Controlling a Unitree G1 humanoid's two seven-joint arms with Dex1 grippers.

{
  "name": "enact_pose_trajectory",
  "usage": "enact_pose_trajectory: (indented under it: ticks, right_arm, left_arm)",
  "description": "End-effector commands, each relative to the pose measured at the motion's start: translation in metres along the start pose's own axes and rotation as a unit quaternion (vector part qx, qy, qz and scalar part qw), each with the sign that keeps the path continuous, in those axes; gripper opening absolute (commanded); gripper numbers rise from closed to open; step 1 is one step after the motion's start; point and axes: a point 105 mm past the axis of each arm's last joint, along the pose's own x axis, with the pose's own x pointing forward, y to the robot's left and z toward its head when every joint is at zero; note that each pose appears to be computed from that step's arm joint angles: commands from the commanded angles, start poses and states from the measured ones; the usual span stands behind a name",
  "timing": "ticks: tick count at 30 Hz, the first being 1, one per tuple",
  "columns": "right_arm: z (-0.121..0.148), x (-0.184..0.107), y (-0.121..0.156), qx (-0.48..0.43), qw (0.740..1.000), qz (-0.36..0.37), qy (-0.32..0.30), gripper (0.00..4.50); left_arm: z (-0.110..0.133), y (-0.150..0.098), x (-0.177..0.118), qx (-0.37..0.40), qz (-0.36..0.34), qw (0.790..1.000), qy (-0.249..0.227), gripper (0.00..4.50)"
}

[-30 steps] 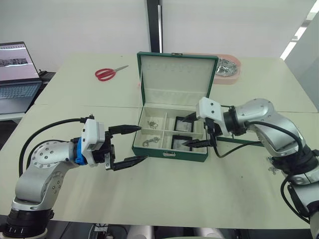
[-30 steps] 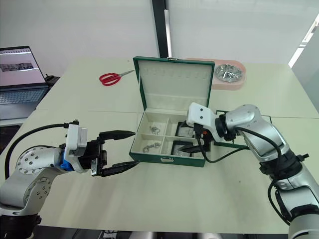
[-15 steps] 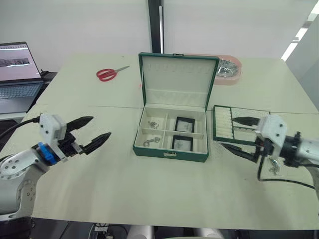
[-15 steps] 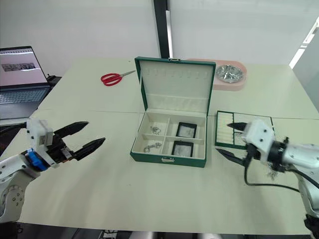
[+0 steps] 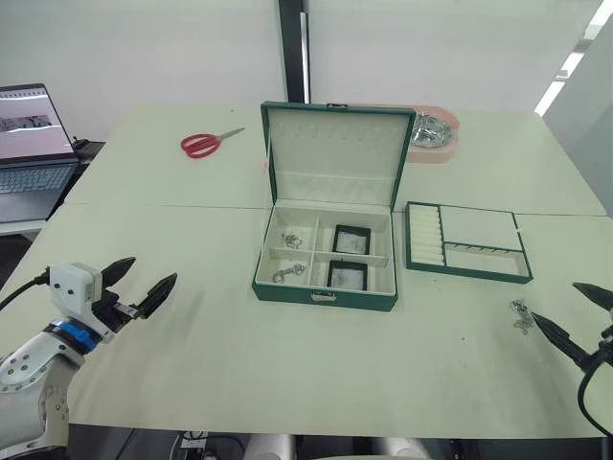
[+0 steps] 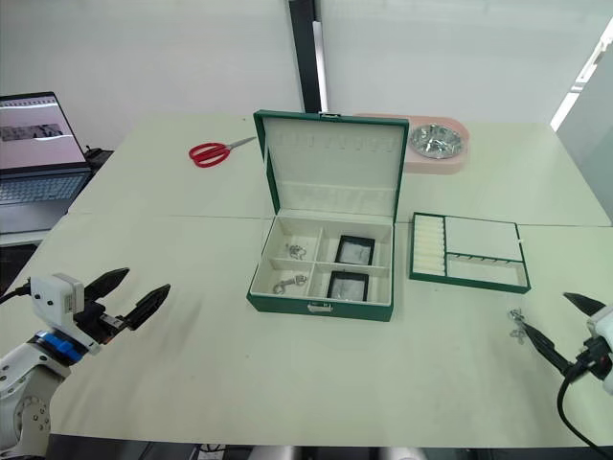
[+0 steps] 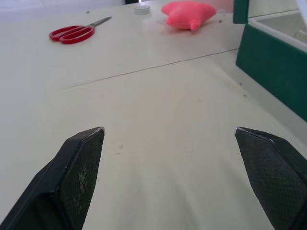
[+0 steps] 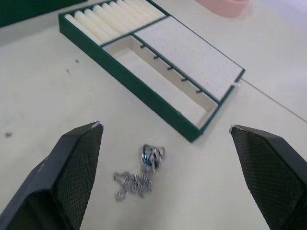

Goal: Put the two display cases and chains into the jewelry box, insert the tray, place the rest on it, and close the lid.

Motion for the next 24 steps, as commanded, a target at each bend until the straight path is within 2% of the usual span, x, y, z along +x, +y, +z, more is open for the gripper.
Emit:
enact_pose_trajectory:
  ticks: [1, 15, 19, 24]
  right_arm:
    - [-0.01, -0.014, 0.004, -0.014, 1.0, -0.001, 0.016, 4.48]
    - [-0.027, -0.02, 0.009, -0.008, 0.999, -0.005, 0.038, 4.48]
    - [-0.028, -0.02, 0.004, -0.007, 0.999, -0.012, 0.039, 4.48]
    - [-0.027, -0.021, -0.002, 0.002, 0.999, -0.015, 0.04, 4.48]
  left_arm:
    - [0.005, 0.007, -0.009, 0.015, 0.023, 1.0, -0.012, 4.5]
    - [-0.005, 0.0, -0.019, -0.002, 0.015, 1.0, 0.003, 4.5]
    - [-0.003, -0.008, -0.021, 0.008, -0.021, 1.0, 0.008, 4.5]
    - [0.012, -0.015, -0.018, 0.016, -0.064, 0.998, -0.001, 4.5]
